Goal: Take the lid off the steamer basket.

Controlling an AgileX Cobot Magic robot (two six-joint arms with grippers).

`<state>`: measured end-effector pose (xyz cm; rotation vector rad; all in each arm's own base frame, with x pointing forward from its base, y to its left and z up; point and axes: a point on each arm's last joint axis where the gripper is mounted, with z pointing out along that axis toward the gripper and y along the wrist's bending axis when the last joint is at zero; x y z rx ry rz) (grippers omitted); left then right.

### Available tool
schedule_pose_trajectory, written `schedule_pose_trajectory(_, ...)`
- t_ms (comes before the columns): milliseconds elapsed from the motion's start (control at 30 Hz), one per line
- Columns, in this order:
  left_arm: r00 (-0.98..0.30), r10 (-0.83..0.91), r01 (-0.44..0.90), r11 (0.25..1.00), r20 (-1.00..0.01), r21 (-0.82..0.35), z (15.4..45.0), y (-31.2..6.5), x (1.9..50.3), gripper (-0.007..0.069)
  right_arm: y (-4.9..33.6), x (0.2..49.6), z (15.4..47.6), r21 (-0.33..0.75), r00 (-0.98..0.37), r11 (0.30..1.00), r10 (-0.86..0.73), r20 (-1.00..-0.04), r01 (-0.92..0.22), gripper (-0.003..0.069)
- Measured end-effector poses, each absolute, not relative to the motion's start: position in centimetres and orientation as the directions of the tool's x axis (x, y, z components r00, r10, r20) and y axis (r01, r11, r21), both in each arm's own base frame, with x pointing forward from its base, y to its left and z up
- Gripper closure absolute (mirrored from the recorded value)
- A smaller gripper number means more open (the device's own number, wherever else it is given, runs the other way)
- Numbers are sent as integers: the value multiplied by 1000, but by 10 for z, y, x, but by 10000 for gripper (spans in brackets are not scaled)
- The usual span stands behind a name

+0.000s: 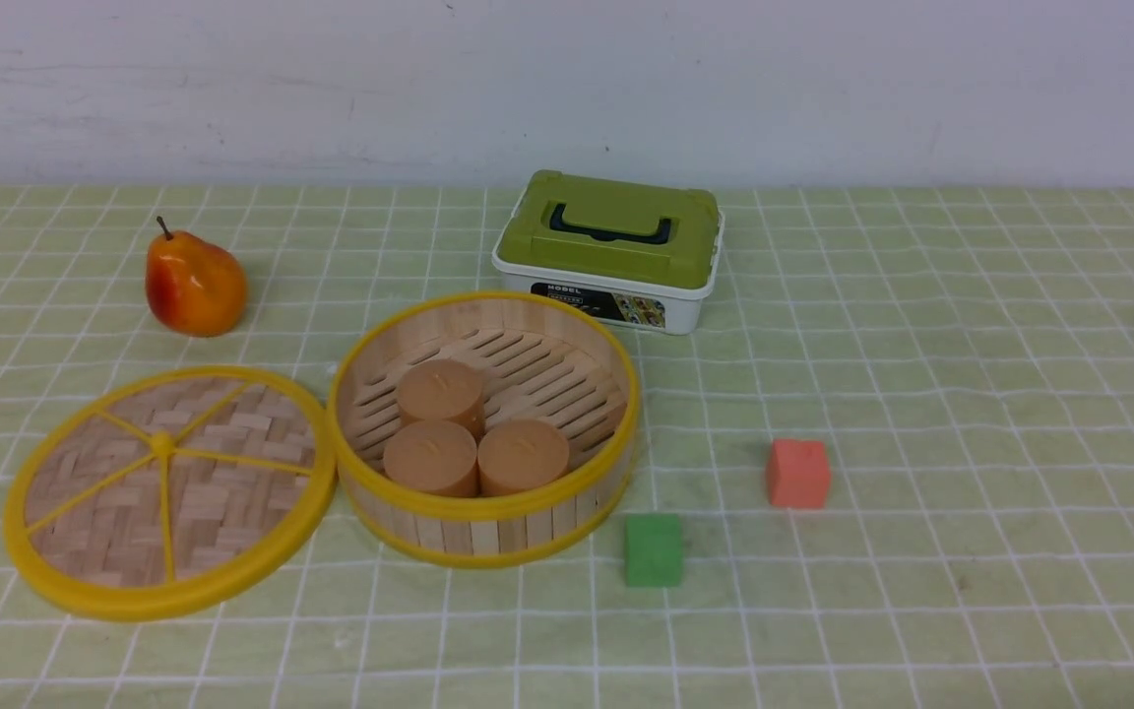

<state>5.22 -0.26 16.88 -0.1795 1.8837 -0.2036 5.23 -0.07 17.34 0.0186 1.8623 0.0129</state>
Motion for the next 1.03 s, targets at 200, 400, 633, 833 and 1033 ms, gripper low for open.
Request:
schedule_pose_trajectory(200, -314, -225, -23, 973, -922, -230, 169, -3, 52, 634, -1, 52, 173, 18, -287, 1000, 19, -958, 6, 418)
schedule_pose_trajectory(400, -314, -225, -23, 973, -922, -230, 169, -3, 52, 631, -1, 52, 173, 18, -287, 1000, 19, -958, 6, 418)
schedule_pose_trajectory(633, -314, -225, -23, 973, -922, -230, 169, -3, 52, 625, -1, 52, 173, 18, -287, 1000, 19, -958, 6, 418)
schedule_pose_trajectory(833, -314, -225, -23, 973, -922, -230, 169, -3, 52, 620, -1, 52, 173, 18, -287, 1000, 19, -958, 6, 418)
schedule_pose_trajectory(1033, -314, -225, -23, 973, -922, -230, 169, -3, 52, 617, -1, 52, 173, 18, -287, 1000, 19, -958, 6, 418)
